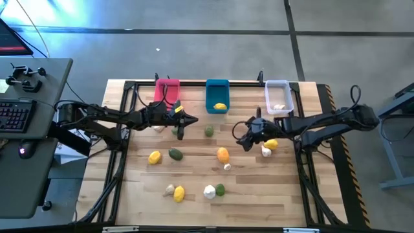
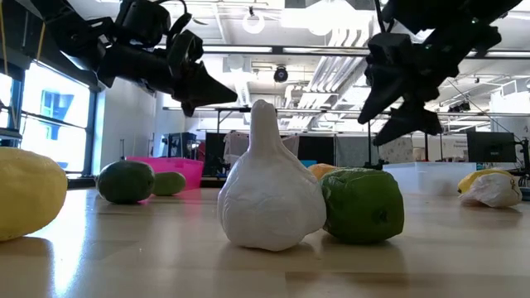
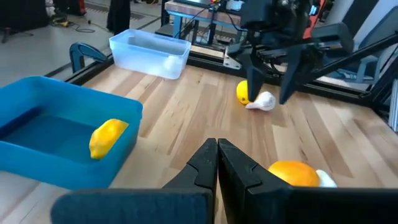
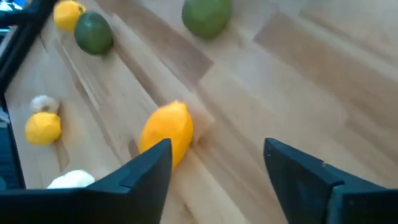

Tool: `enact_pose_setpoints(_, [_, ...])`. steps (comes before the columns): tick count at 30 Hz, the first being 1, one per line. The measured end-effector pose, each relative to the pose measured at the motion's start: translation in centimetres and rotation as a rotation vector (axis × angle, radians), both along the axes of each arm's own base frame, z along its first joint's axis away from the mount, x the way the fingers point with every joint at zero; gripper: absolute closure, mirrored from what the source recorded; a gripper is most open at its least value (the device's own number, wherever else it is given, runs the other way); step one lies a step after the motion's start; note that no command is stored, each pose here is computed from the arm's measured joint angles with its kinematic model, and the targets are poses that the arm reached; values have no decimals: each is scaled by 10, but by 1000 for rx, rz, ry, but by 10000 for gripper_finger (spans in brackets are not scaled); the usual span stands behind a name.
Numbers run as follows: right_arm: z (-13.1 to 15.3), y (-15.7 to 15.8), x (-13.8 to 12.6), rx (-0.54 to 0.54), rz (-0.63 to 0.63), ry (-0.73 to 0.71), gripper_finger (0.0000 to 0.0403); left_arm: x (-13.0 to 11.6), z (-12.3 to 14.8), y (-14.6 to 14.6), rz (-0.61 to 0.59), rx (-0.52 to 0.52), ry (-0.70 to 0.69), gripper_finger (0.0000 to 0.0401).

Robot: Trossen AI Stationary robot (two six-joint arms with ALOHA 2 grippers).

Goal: Sort produce into baskets
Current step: Put the lemon into the blue bin

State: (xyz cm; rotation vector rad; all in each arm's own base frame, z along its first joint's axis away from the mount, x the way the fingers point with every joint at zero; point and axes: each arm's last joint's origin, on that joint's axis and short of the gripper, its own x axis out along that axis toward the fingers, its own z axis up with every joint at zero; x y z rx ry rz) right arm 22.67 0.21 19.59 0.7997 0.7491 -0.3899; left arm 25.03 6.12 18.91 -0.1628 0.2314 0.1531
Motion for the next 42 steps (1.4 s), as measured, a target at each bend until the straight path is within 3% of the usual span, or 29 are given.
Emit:
enact_pose_setpoints(6, [17,10,-1,37,-7,94,109,0,0,0,-16,63,13,401])
enact_pose_setpoints(12, [43,13,-2,53,-101,168,104,0,-1,-1,-55,80,24,401])
enact_pose_setpoints(17, [47,17,3,94,-151,218,104,-1,-3,-1,-59,99,40,401])
enact_pose_setpoints(27, [40,33,71,101,-107,286,104,0,-3,-2,-65,102,45,401])
enact_pose_setpoints(35, [15,43,123,133,-163,387,104,-1,-6,-2,-67,94,69,401])
enact_pose_setpoints(42, [-7,45,144,99,-192,553,104,-1,-6,-2,-67,92,73,401])
